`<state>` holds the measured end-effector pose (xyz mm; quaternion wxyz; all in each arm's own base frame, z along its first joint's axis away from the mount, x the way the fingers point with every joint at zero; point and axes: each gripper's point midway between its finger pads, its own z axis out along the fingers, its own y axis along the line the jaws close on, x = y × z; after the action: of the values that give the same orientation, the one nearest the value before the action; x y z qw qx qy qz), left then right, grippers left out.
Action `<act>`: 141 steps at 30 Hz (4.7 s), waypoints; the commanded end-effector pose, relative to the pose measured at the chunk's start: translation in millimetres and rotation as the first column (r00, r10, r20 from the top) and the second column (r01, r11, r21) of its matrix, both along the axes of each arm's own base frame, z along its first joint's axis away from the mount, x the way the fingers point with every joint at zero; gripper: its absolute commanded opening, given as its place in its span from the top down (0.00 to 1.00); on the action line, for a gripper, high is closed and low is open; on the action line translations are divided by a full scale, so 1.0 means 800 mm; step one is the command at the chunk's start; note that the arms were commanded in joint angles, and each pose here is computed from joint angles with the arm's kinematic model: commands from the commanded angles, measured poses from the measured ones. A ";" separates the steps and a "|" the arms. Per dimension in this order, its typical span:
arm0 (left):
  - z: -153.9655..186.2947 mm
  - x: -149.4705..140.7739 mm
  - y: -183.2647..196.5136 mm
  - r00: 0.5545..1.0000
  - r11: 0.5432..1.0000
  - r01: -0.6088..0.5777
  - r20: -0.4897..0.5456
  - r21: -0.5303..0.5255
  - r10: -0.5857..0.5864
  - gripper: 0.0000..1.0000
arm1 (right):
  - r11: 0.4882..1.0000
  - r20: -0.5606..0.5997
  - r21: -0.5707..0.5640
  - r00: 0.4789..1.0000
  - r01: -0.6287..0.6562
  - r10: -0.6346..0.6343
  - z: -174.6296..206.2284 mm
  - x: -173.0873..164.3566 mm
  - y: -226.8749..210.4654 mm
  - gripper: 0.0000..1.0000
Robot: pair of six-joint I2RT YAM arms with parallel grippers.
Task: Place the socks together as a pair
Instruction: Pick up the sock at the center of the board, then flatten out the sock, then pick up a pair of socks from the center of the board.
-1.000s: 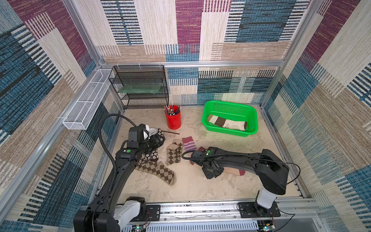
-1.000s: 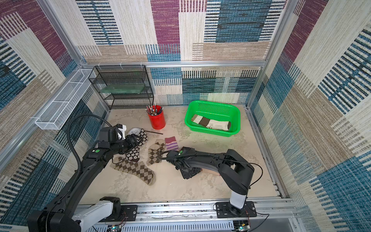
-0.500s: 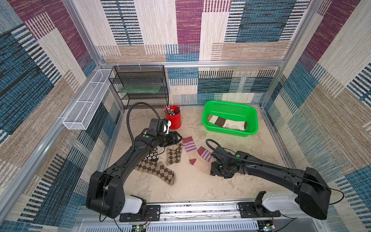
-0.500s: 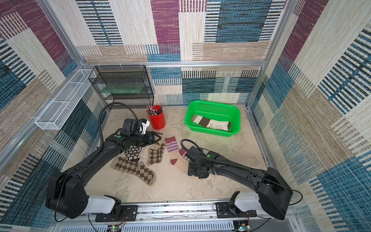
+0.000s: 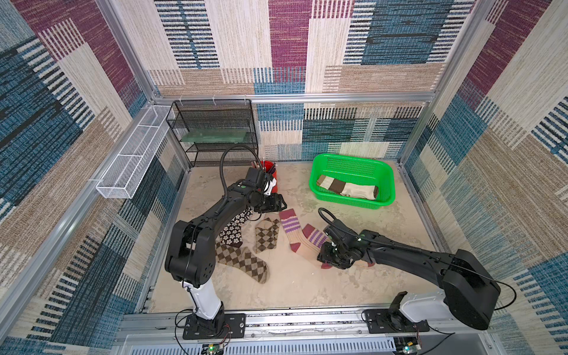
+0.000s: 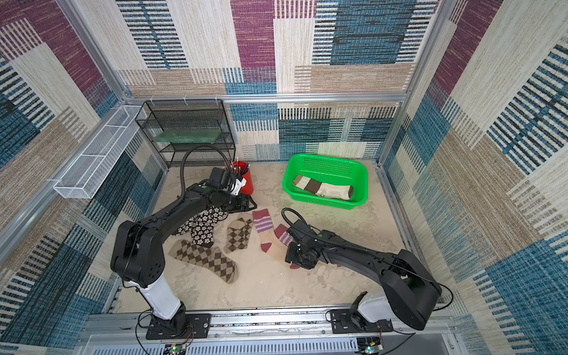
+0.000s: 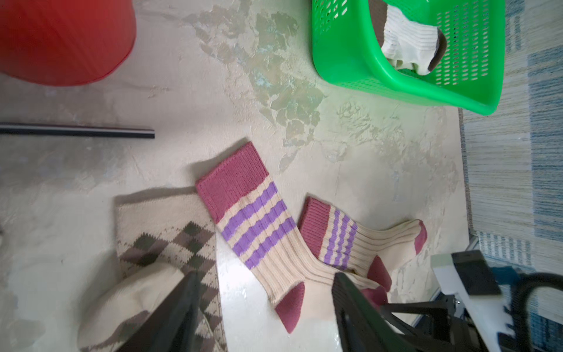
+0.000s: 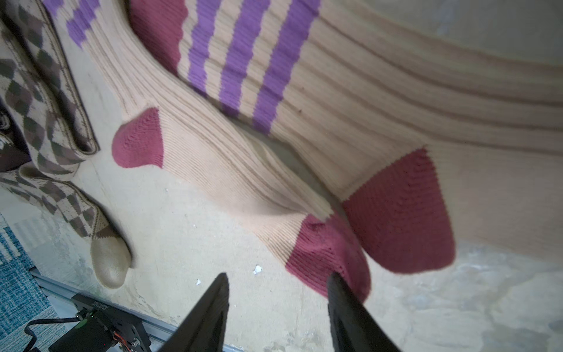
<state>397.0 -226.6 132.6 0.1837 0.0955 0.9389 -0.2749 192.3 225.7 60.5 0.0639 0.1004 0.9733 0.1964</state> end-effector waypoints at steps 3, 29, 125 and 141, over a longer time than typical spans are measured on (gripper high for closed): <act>-0.024 0.006 -0.011 0.996 0.991 0.092 -0.028 0.099 -0.089 0.32 | 1.000 -0.013 -0.002 1.000 0.027 -0.027 0.009 -0.009 -0.005 0.45; -0.139 0.043 -0.010 0.982 0.929 0.120 -0.179 0.351 -0.059 0.64 | 0.989 -0.024 0.084 0.993 0.119 -0.117 -0.012 -0.021 -0.027 0.34; -0.098 -0.063 -0.112 0.986 0.965 0.138 -0.124 0.224 -0.112 0.40 | 0.912 0.018 -0.087 0.916 0.401 -0.401 -0.026 0.016 -0.235 0.37; -0.162 -0.079 -0.131 0.955 0.949 0.213 -0.255 0.232 -0.152 0.44 | 0.920 -0.005 -0.079 0.923 0.383 -0.384 -0.050 0.026 -0.221 0.41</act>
<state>355.2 -342.2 29.2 0.0882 0.1741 0.9612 -0.1950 207.5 44.7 23.7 0.0907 0.2872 0.9443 0.1329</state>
